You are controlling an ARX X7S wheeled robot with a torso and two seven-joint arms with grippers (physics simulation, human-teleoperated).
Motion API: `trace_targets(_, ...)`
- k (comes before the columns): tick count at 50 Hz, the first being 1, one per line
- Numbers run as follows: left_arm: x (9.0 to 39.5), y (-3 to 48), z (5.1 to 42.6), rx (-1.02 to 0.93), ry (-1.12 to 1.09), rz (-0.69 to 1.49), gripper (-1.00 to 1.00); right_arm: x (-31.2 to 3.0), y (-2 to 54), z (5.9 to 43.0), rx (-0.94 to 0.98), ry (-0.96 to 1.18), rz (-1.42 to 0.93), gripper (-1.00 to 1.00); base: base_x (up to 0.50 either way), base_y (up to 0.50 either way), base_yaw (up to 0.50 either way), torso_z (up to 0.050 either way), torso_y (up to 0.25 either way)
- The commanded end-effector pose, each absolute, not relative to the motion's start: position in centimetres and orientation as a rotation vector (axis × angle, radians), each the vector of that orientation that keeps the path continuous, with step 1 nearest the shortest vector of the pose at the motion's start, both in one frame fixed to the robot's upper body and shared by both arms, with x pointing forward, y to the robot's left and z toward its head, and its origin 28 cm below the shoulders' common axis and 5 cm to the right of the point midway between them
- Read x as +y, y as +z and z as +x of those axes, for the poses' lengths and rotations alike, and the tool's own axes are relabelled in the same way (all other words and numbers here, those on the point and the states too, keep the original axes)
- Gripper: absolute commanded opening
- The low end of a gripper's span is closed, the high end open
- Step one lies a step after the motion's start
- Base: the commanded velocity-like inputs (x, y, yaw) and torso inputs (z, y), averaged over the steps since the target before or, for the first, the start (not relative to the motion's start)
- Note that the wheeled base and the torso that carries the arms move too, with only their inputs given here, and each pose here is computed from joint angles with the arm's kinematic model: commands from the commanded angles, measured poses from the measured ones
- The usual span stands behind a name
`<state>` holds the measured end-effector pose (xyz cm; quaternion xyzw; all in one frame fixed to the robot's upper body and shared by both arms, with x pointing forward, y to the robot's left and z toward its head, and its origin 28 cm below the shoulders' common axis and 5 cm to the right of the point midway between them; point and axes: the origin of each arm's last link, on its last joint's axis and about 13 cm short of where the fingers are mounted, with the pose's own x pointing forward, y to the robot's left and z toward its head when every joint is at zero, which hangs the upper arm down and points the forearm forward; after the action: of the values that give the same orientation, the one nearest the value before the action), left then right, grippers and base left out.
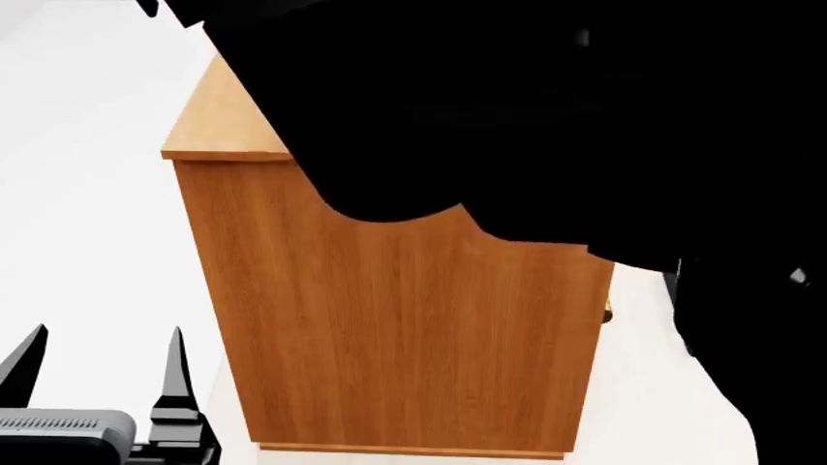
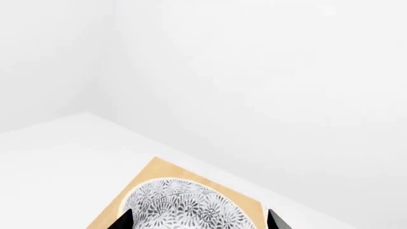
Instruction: Put the bowl on the top of the cabinet.
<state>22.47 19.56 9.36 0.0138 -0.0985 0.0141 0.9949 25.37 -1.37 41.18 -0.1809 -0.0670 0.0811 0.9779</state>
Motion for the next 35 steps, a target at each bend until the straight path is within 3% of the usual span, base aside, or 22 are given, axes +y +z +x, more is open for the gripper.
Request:
trace_targets(1, 19.6, 9.4, 22.5, -0.199, 0.029, 0.027, 1.0, -2.2, 42.5, 23.8, -0.188, 0.136, -0.373, 1.0, 0.0, 0.0, 0.0, 0.0, 0.0)
trace_targets(14, 19.5, 9.5, 22.4, -0.201, 0.029, 0.025, 1.0, -5.1, 43.4, 20.3, -0.291, 0.031, -0.383, 1.0, 0.0, 0.0, 0.0, 0.0, 0.0)
trace_targets(35, 19.6, 9.6, 22.5, -0.202, 0.034, 0.034, 1.0, -8.7, 36.9, 19.0, -0.312, -0.061, -0.382, 1.0, 0.0, 0.0, 0.0, 0.0, 0.0)
